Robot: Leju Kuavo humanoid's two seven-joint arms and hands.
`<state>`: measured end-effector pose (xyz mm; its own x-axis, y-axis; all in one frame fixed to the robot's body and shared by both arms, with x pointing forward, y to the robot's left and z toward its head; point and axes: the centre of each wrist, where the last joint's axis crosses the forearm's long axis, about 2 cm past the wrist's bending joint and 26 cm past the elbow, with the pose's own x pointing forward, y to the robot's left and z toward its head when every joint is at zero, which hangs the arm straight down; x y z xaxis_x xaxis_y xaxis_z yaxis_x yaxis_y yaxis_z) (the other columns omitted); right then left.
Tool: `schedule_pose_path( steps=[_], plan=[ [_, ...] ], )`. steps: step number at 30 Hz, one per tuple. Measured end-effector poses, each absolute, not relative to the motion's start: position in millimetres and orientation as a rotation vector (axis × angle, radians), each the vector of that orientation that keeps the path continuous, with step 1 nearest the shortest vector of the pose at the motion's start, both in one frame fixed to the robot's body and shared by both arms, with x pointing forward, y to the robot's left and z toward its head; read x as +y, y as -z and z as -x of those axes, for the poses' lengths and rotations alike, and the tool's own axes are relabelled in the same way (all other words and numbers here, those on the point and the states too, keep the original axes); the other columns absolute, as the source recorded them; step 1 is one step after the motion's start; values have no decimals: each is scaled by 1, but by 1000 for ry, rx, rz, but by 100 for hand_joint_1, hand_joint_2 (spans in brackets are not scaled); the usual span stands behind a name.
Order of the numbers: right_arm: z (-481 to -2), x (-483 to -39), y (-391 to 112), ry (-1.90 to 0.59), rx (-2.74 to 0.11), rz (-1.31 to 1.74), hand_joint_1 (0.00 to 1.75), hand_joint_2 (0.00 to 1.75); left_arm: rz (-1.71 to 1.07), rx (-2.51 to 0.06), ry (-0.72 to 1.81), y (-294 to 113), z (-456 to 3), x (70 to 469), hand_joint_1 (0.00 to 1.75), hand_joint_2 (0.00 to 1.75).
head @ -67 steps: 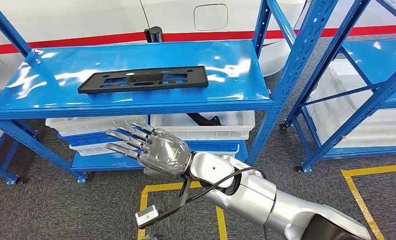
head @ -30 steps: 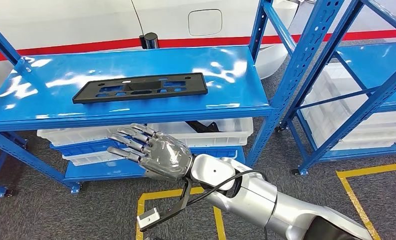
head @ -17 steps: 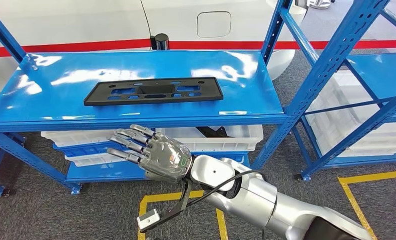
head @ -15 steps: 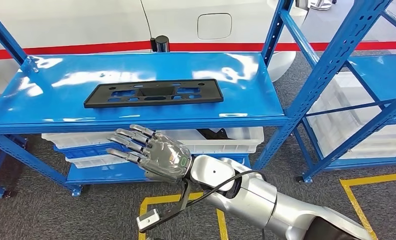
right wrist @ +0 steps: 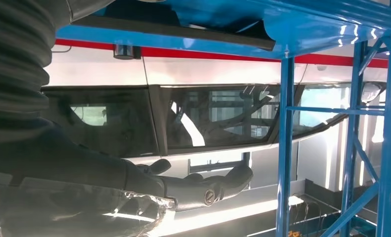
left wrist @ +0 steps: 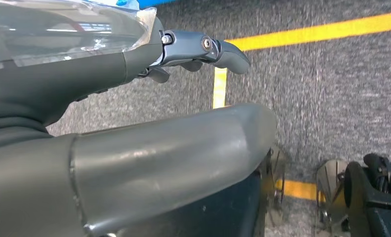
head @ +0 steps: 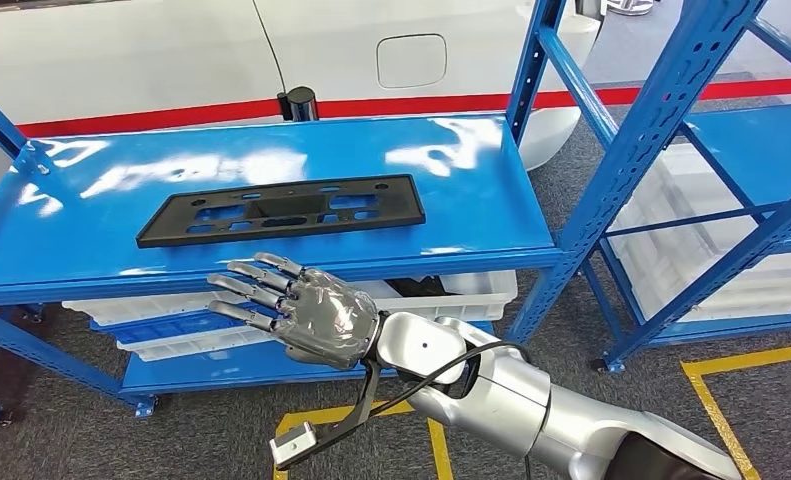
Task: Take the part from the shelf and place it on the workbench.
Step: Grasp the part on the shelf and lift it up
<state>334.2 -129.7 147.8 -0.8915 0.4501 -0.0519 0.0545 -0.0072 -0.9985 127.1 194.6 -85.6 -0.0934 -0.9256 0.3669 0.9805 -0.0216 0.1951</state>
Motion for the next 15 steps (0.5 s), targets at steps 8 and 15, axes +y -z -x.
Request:
schedule_pose_path(
  steps=[8, 15],
  plan=[
    [-335, -129, -150, -1979, -1993, 527, 0, 175, 166, -447, 1632, 84, -129, 192, 0, 0],
    [-333, -129, -147, -1985, -1990, 516, 0, 175, 173, -449, 1652, 84, -129, 189, 0, 0]
  ],
)
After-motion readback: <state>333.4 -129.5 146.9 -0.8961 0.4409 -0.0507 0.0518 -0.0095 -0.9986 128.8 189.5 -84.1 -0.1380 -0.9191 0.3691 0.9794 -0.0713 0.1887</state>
